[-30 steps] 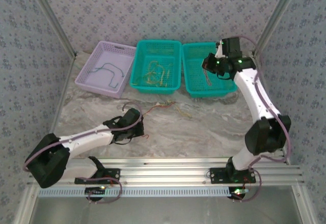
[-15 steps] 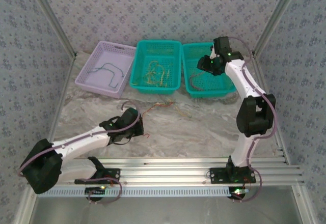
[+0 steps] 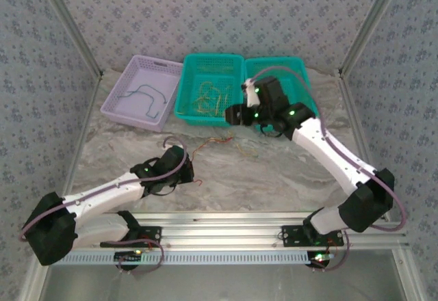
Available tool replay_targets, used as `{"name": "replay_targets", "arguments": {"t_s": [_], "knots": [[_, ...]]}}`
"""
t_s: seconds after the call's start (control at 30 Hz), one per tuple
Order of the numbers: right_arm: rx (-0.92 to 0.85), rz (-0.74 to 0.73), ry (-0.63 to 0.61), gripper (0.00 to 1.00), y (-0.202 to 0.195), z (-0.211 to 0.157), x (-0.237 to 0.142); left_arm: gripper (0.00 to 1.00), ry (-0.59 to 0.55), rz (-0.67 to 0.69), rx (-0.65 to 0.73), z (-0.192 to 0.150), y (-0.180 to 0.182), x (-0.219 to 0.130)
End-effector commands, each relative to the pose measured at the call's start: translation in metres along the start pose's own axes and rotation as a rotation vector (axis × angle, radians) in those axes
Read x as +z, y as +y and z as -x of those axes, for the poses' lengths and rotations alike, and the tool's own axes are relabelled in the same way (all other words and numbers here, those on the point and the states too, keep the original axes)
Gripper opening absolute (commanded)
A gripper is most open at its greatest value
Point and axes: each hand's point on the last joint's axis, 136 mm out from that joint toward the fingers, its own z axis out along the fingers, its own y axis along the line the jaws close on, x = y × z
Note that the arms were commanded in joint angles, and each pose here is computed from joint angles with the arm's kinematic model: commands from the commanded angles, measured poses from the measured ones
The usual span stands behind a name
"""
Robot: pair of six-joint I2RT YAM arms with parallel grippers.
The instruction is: Untangle the cables
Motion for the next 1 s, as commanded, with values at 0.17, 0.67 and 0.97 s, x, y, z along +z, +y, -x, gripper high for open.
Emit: {"name": "replay_targets", "arguments": {"t_s": [0.17, 0.67, 0.97], "knots": [[-0.022, -0.108, 0.115, 0.64, -0.022, -0.054, 0.048, 0.0, -0.023, -0.036, 0.014, 0.006, -0.014, -0.01], [-0.086, -0.299, 0.154, 0.56, -0.051, -0.065, 0.099, 0.0, -0.022, -0.06, 0.027, 0.004, -0.018, -0.017], [-0.106, -0.361, 0.086, 0.35, -0.055, -0.048, 0.103, 0.0, 0.007, -0.049, 0.039, -0.008, -0.012, -0.014]]}}
